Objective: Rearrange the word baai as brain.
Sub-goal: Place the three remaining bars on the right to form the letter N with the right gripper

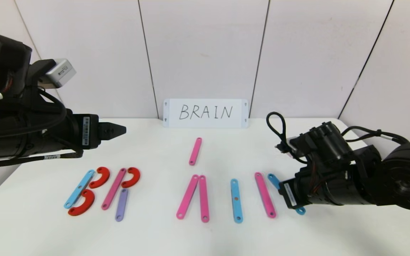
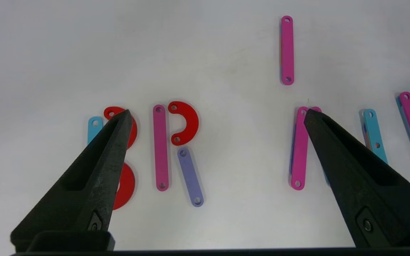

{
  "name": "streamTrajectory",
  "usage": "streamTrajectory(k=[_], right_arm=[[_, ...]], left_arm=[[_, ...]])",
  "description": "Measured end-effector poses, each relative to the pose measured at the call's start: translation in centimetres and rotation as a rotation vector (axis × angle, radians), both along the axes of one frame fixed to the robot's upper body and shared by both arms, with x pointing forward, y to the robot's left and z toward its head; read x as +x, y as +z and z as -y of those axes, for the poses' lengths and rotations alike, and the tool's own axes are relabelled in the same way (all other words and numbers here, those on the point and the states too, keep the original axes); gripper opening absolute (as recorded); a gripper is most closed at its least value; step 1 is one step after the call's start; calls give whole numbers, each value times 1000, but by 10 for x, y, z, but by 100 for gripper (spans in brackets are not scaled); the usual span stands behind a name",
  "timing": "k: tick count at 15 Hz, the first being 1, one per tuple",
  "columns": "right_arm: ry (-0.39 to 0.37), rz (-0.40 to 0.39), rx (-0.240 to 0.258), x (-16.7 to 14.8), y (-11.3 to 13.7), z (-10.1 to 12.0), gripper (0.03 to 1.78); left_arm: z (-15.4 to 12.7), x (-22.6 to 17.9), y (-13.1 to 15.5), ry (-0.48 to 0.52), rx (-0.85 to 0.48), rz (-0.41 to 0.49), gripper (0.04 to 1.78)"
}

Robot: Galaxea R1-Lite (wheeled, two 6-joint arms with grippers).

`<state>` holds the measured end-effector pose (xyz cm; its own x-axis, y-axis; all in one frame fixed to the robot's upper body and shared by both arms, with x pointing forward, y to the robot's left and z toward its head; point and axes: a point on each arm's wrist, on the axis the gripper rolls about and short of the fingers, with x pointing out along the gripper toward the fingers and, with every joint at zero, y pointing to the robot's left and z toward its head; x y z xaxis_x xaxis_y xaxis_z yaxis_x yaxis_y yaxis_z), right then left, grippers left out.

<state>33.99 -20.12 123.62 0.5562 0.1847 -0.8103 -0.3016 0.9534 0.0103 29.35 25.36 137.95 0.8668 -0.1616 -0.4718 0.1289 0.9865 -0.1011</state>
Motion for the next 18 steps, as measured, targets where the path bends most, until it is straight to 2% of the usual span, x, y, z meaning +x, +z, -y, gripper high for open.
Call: streamTrajectory(k=[3, 7, 11, 13, 18], right_arm=[[-3, -32, 8, 3, -6, 9, 27], [-3, -60, 2, 6, -14, 9, 27], [50, -42, -1, 14, -21, 15, 27], [85, -19, 16, 21, -26, 22, 27], [144, -50, 15, 23, -37, 36, 27]], left_arm=[[1, 2, -2, 0, 3, -7, 169], [1, 3, -3, 1, 5, -10, 169], [2, 3, -4, 0, 6, -12, 169], [2, 4, -4, 0, 7, -13, 169], [3, 6, -7, -2, 12, -24, 169]])
